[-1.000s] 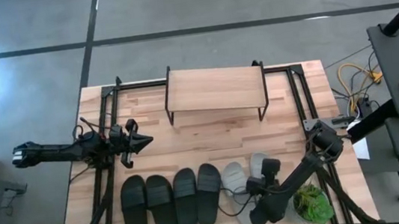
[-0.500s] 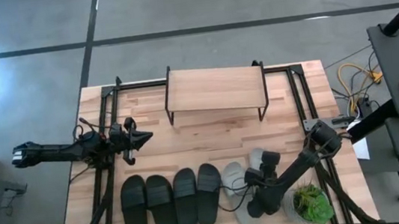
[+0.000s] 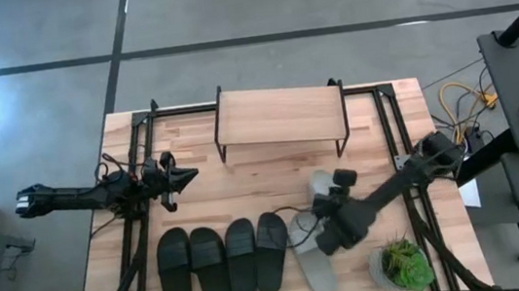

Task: Pick and place slides into the shelf
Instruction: Put the right gray slide under the shelf

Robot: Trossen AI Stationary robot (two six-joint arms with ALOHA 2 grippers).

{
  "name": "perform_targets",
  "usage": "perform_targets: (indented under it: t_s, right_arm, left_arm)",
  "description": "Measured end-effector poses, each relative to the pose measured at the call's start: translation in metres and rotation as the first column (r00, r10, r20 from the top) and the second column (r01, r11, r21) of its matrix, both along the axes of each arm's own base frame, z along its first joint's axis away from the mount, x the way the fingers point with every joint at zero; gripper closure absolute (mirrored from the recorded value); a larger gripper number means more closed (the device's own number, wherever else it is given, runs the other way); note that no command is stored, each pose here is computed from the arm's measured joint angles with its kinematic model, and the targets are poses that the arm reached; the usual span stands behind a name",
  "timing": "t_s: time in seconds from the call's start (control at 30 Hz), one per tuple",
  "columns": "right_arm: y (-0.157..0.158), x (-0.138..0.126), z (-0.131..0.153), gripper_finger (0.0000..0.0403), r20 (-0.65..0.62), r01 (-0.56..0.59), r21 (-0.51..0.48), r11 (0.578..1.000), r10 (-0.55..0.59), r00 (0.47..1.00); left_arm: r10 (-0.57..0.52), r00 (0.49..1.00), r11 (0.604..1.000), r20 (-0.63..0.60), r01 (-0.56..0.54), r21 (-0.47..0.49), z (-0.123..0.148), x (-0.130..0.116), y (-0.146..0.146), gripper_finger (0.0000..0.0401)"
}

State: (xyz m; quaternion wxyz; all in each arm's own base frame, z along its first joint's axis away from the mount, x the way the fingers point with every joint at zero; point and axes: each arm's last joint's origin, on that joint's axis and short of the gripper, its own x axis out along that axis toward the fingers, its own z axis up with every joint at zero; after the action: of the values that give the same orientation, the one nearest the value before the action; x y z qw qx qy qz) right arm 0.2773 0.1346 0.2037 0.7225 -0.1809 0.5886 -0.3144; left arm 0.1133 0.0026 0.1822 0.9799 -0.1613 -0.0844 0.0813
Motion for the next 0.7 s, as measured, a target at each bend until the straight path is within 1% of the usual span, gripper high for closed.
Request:
perform_targets:
  t_s: [0.1,0.23,0.33,0.4,0.53,0.6,0.7]
  right_arm:
    - [-0.018,0.004,-0.012,0.0390,-0.001,-0.012,0.023,1.000,0.012,1.000]
    - [-0.046,-0.006,-0.021,0.0390,-0.044,0.029,-0.048,0.998,-0.032,0.999]
    - [-0.065,-0.008,-0.031,0.0390,-0.058,0.046,-0.058,0.997,-0.050,0.997]
    - [-0.074,-0.005,-0.036,0.0390,-0.036,0.028,-0.038,0.999,-0.029,0.999]
    - [-0.086,0.008,-0.040,0.0390,-0.004,-0.056,-0.023,0.998,0.056,0.998]
    - [-0.093,0.009,-0.045,0.0390,-0.032,-0.065,-0.032,0.997,0.064,0.997]
    - [-0.104,0.003,-0.057,0.0390,-0.096,-0.041,-0.059,0.997,0.036,0.995]
  left_arm:
    - [0.008,1.000,1.000,0.003,-0.008,-0.001,0.000,0.000,0.000,0.0401]
    - [0.009,1.000,1.000,0.003,-0.009,-0.001,0.000,0.000,0.000,0.0401]
    - [0.010,1.000,1.000,0.000,-0.010,-0.001,0.000,0.000,0.000,0.0401]
    - [0.014,1.000,1.000,0.001,-0.014,-0.002,0.000,0.000,0.000,0.0401]
    - [0.015,1.000,1.000,0.001,-0.015,-0.003,0.000,0.000,0.000,0.0401]
    - [0.015,1.000,1.000,0.001,-0.015,-0.003,0.000,0.000,0.000,0.0401]
    - [0.015,1.000,1.000,0.001,-0.015,-0.003,0.000,0.000,0.000,0.0401]
